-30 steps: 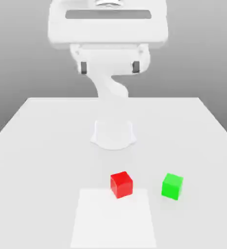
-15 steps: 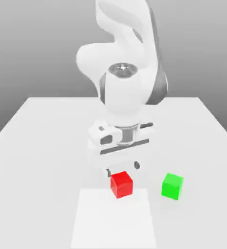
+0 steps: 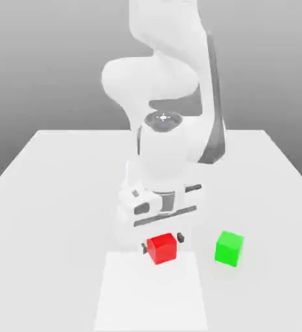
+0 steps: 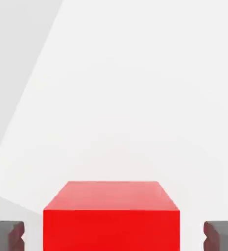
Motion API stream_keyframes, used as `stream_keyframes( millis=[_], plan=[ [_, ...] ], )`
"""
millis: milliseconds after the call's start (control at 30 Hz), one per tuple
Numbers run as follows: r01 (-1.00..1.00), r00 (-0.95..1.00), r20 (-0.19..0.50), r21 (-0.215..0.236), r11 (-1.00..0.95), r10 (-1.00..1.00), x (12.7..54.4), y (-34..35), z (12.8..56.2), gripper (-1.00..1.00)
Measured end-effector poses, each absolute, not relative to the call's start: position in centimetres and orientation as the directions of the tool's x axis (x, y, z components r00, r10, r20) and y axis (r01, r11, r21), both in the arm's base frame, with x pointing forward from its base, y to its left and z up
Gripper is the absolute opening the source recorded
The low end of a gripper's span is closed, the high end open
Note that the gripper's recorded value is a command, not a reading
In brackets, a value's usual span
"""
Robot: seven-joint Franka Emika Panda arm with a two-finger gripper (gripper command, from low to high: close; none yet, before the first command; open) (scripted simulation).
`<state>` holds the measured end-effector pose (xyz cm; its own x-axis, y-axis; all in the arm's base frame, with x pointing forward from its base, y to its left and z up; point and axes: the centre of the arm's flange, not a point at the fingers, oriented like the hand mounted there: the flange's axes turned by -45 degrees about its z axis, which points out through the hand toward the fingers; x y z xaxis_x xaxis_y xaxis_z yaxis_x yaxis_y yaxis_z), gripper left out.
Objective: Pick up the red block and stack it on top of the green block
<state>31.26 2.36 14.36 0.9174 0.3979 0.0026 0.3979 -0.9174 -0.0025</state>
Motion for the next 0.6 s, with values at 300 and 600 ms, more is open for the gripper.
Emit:
stream_keyframes(
  millis=[300,600],
  plan=[
    [0.399,0.917,0.007,-0.009,-0.917,0.399,31.6,2.4,15.2,-1.0],
    [0.399,0.917,0.011,-0.02,-0.917,0.399,32.2,2.4,18.3,-1.0]
  ],
)
